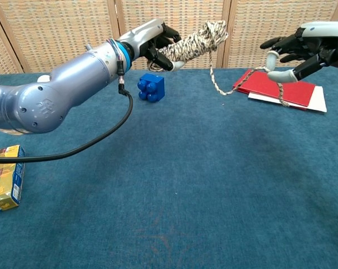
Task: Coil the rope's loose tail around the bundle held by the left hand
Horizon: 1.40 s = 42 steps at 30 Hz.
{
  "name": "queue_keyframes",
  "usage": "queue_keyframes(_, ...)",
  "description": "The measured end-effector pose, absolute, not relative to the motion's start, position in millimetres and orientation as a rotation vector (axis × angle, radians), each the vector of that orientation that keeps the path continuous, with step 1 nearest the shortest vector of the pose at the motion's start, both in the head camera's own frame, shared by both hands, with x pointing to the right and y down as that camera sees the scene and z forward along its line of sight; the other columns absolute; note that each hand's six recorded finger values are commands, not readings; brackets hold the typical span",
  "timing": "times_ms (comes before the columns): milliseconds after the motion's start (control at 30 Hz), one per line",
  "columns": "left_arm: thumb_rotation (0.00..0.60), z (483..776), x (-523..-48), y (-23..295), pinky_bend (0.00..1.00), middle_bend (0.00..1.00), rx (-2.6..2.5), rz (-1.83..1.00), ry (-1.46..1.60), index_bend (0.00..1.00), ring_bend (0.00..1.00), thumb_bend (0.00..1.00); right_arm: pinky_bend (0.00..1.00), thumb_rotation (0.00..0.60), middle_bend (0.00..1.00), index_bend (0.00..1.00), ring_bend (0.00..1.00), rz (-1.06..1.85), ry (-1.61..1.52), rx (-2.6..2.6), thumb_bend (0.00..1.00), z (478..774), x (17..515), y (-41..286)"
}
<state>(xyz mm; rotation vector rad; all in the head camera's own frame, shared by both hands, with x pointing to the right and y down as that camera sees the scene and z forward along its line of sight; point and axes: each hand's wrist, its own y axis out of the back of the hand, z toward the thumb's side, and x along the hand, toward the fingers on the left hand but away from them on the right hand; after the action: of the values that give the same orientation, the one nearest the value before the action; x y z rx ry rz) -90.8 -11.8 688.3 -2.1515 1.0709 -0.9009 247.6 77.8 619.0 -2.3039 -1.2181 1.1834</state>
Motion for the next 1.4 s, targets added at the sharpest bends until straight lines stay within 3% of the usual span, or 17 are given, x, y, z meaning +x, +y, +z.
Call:
queue_keyframes(467, 0.600, 698.0, -81.9, -3.8, 0.65, 0.62, -2.099, -0.958, 0.998, 0.84, 0.52, 0.64, 0.00, 0.600, 0.03, 0.74, 0.00, 1.052, -1.090, -2.324, 0.46, 580.2, 216.9, 93.9)
queue_keyframes(967, 0.600, 704.2, -80.6, 16.0, 0.65, 0.62, -1.988, -0.887, 0.705, 0.84, 0.52, 0.64, 0.00, 0.600, 0.03, 0.74, 0.00, 0.962, -0.885, -2.080, 0.46, 553.4, 174.9, 55.2)
queue_keyframes(1400, 0.600, 709.1, -82.2, 28.5, 0.65, 0.62, -1.990, -0.808, 0.561, 0.84, 0.52, 0.63, 0.00, 0.600, 0.03, 0.74, 0.00, 1.029, -0.880, -2.061, 0.46, 549.9, 151.2, 24.5)
